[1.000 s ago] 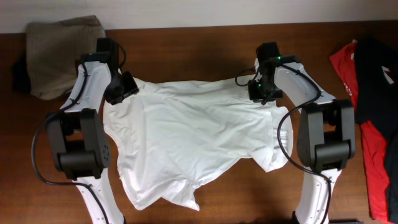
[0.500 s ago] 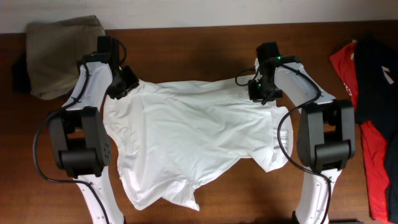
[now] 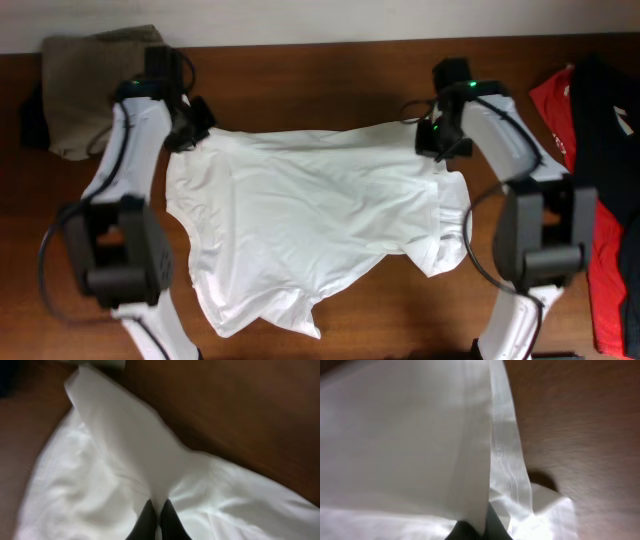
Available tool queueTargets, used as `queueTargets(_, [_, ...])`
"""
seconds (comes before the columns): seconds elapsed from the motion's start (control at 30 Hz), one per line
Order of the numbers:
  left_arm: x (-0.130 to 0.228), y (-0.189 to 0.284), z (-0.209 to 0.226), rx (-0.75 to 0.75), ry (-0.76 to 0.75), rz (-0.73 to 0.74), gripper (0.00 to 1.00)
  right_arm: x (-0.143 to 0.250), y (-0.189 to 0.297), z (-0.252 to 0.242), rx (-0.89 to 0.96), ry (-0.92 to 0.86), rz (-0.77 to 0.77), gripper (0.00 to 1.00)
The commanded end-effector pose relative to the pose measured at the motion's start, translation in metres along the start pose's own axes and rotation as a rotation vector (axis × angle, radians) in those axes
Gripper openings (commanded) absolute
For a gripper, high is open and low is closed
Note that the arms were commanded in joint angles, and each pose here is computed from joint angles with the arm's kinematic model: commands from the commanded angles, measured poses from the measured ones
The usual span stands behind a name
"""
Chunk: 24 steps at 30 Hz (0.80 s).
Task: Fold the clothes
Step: 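Lift and shake the T-shirt, then lay it flat and release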
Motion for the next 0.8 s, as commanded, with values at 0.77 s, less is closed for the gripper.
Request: queueTargets(0.77, [0.179,0.52,0.074,0.685,-0.148,-1.055,0.0,0.237,0.493,-0.035,-0.217,-0.205,-1.306,0.04])
Point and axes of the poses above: each gripper's point midway between its finger pads, its own y axis back along the fingers, its own z axis along the line the jaws close on, x = y × z, the point moved 6 cm from there along y, back along the fingers, and after that the axes turned 7 degrees about y, right-handed, at the moved point
